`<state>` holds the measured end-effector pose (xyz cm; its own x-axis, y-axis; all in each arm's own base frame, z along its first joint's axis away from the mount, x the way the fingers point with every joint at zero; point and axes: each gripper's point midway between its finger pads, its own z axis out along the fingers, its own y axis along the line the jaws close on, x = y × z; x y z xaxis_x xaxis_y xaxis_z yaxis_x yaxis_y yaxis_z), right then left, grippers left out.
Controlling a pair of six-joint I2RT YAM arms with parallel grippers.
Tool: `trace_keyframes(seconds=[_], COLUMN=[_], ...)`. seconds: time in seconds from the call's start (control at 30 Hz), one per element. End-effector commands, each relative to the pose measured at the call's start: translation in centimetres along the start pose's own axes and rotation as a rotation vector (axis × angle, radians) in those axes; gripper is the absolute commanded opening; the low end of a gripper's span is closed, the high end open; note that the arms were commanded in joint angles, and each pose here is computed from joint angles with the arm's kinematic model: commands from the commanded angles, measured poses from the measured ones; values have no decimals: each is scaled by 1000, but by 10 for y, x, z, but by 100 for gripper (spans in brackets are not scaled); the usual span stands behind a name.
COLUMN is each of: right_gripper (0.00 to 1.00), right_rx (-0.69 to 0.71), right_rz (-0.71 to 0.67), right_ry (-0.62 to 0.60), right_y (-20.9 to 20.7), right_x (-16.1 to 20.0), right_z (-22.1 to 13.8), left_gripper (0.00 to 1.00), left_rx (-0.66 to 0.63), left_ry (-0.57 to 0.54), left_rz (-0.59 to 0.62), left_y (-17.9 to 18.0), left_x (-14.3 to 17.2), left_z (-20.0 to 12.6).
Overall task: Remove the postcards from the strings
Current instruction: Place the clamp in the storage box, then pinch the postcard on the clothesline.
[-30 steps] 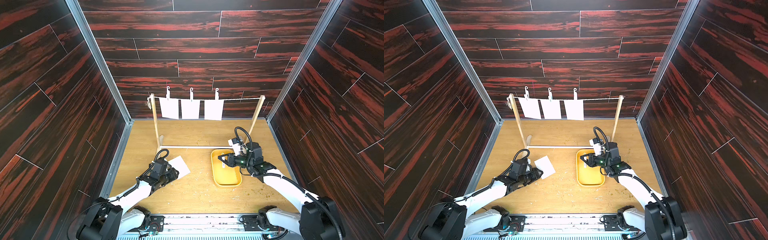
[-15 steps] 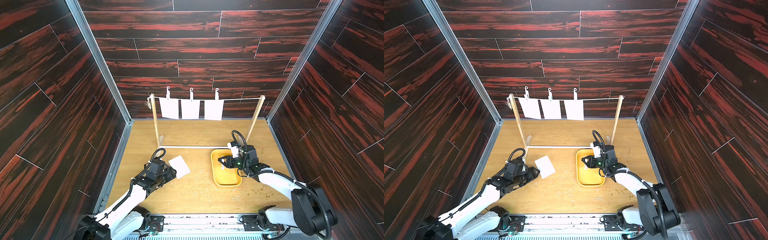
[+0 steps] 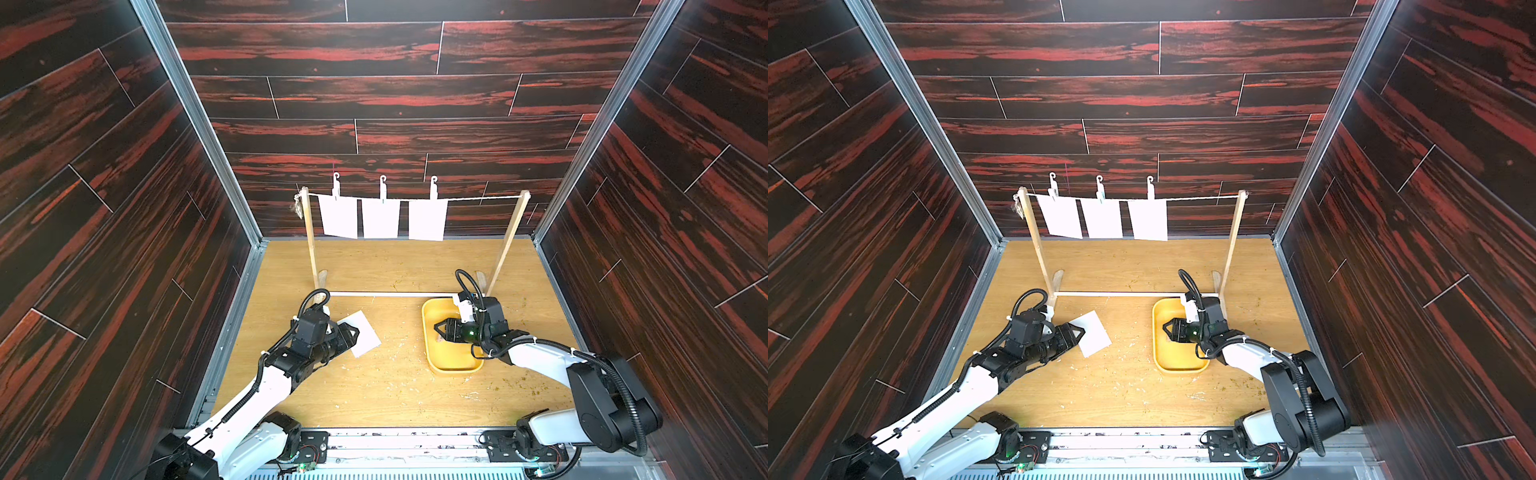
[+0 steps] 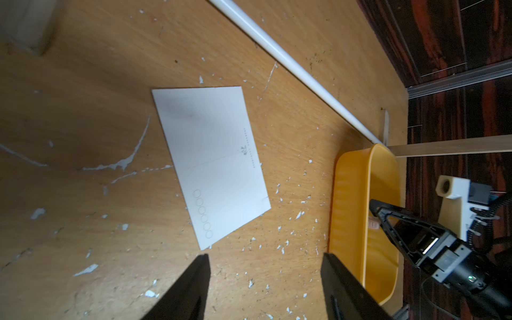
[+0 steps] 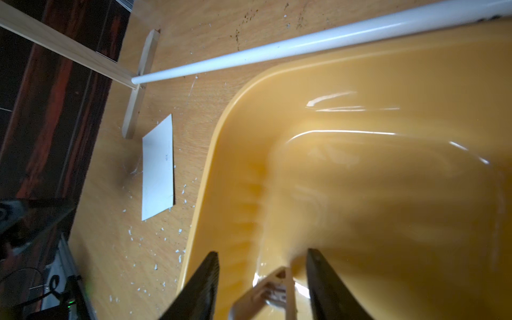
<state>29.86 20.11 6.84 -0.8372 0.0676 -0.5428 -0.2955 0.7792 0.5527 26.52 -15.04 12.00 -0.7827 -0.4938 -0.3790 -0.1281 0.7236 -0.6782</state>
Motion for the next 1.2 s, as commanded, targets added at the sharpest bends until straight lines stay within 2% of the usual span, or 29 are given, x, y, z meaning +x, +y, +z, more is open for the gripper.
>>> trace_keyframes(seconds=[0.0, 0.33, 0.57, 0.8, 1.03, 1.17], right_gripper=[97, 99, 95, 94, 94, 94], right_rx=[18, -44, -147, -210, -314, -360], right_rz=[-31, -105, -159, -217, -261, -271], right_ry=[-29, -128, -221, -281, -314, -330], right_y=[7, 53, 97, 130, 161, 172], right_x=[-10, -46, -70, -85, -90, -92], right_z=[-13, -67, -115, -157, -186, -195], left_gripper=[69, 79, 83, 84, 84, 84], left_rx=[103, 261, 398, 519, 577, 596], left_ry=[-44, -120, -222, -295, -361, -434], left_rz=[21, 140, 272, 333, 386, 394], left_y=[-30, -92, -163, -226, -263, -275], left_x=[-15, -37, -59, -90, -112, -128], left_z=[-6, -9, -15, -13, -1, 2])
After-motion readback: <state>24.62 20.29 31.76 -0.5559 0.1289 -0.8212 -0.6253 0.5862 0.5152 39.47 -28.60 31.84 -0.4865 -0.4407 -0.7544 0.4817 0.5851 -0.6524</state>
